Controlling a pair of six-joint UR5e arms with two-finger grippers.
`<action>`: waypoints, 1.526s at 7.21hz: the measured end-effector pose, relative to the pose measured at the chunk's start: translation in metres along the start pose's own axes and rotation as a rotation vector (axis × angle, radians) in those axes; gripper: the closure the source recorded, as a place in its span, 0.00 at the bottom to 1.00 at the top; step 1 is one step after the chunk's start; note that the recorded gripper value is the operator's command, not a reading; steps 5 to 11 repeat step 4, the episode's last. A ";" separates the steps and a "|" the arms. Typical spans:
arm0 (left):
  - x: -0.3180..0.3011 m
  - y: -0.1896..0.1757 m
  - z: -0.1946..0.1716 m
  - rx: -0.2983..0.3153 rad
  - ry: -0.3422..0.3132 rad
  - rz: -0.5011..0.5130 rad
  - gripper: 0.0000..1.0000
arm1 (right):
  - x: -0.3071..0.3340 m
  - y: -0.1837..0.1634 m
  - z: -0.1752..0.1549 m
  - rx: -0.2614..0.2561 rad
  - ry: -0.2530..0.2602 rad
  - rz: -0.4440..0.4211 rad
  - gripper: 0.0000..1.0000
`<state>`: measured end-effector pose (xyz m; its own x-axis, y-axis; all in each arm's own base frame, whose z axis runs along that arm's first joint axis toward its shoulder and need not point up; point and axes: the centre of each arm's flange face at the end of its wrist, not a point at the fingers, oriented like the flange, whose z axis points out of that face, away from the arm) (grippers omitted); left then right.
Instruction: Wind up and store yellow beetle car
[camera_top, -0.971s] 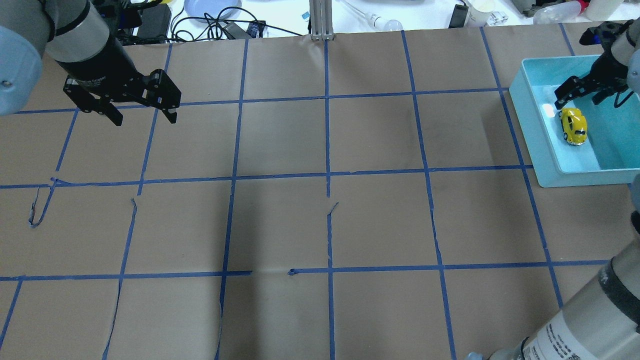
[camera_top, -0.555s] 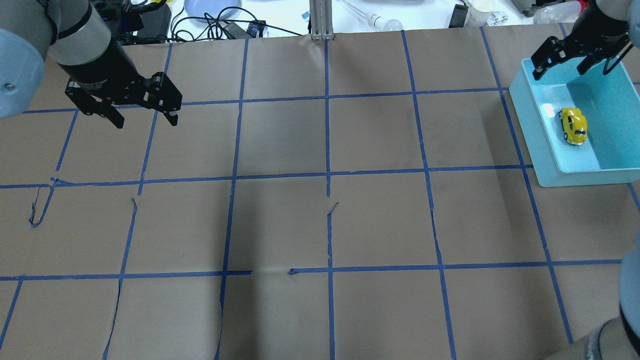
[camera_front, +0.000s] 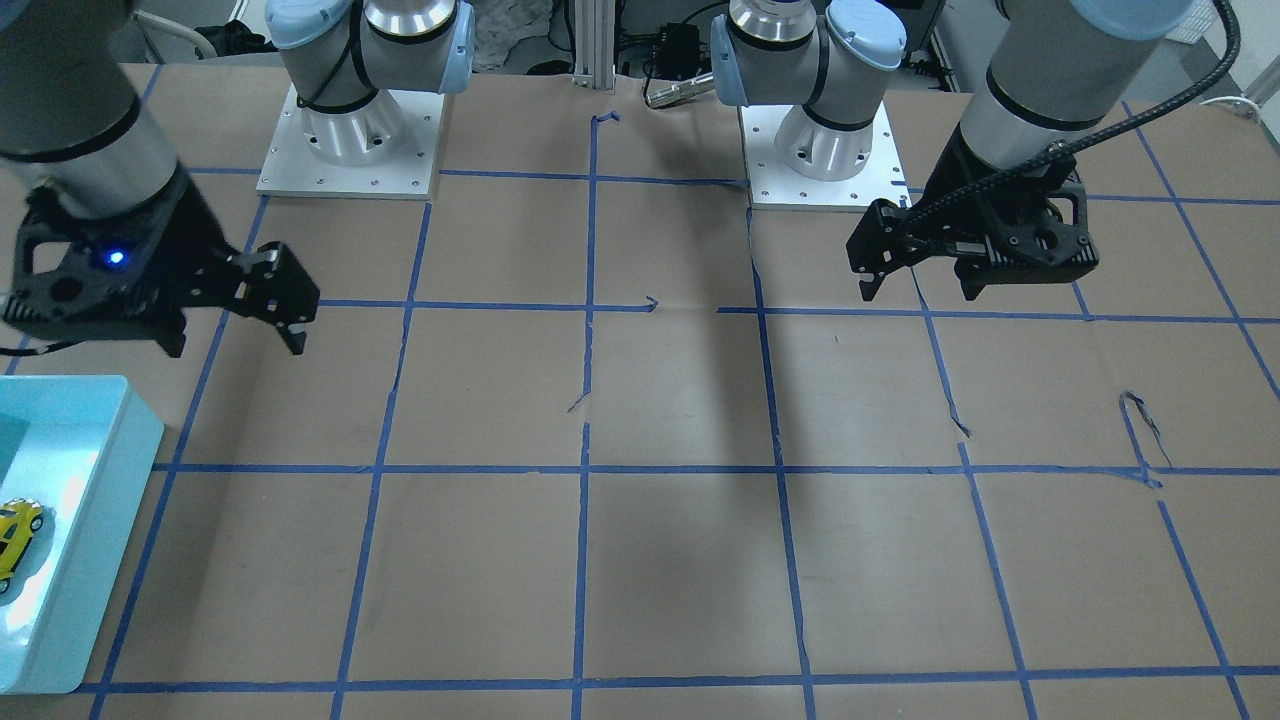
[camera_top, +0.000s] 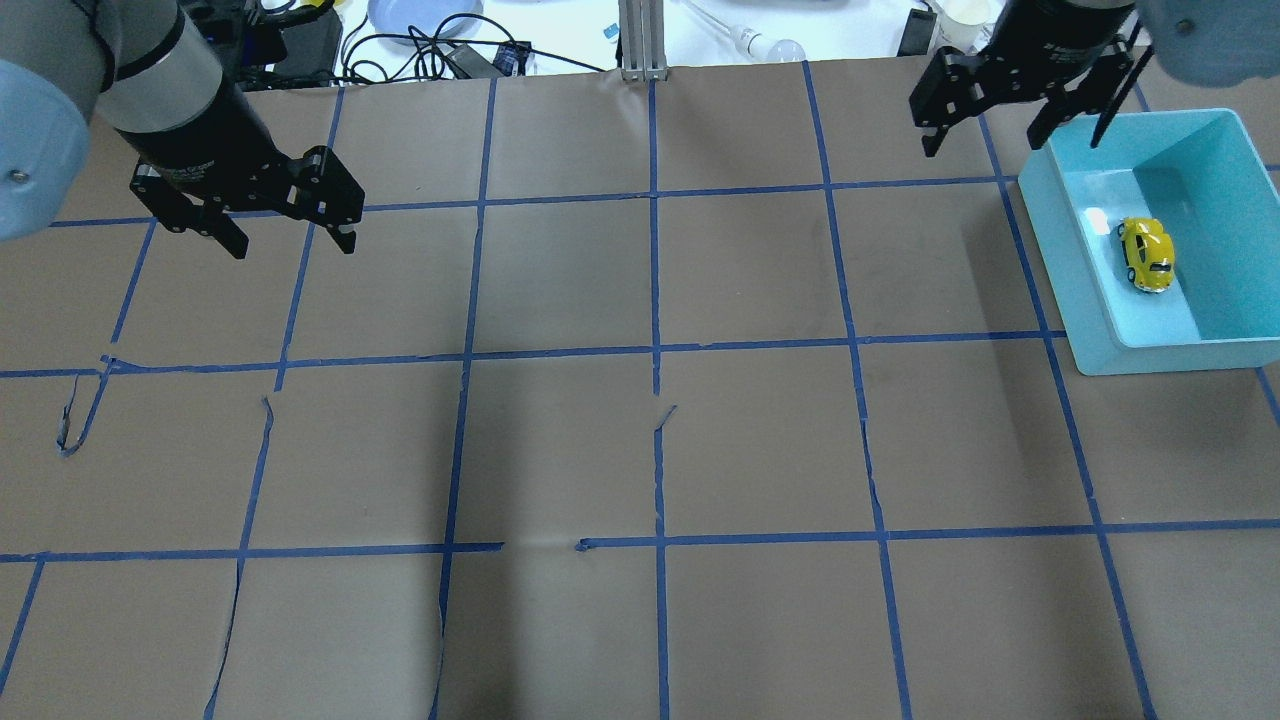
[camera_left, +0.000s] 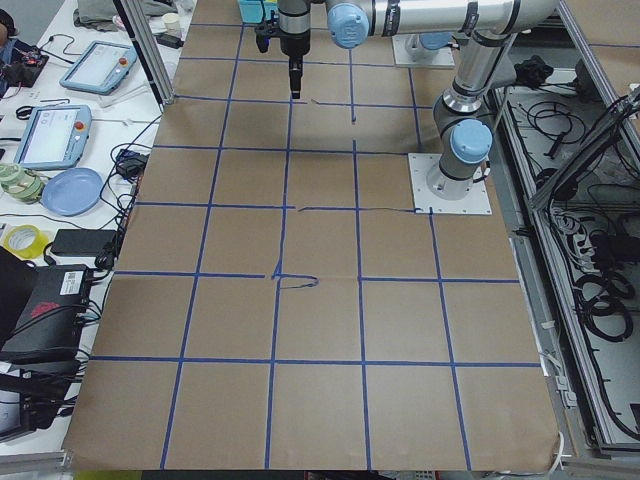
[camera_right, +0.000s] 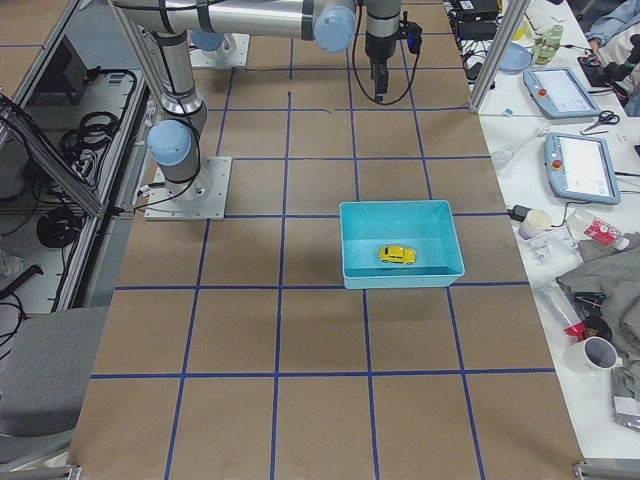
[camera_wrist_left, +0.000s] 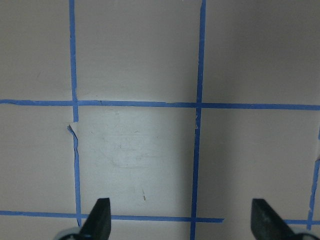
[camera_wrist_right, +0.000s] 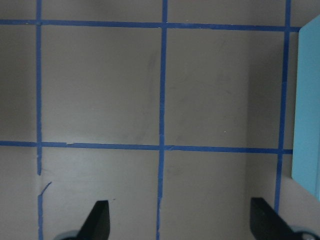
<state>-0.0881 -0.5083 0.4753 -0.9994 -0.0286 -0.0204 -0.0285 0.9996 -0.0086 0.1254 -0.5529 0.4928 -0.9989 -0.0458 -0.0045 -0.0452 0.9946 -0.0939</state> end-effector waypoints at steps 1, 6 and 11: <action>0.000 0.000 -0.001 0.001 -0.001 0.000 0.00 | -0.018 0.009 -0.009 0.012 -0.010 -0.004 0.00; 0.000 0.000 -0.001 0.002 0.000 -0.001 0.00 | -0.027 0.017 -0.010 0.010 -0.019 -0.011 0.00; 0.000 0.000 -0.001 0.002 0.000 -0.001 0.00 | -0.027 0.017 -0.010 0.010 -0.019 -0.011 0.00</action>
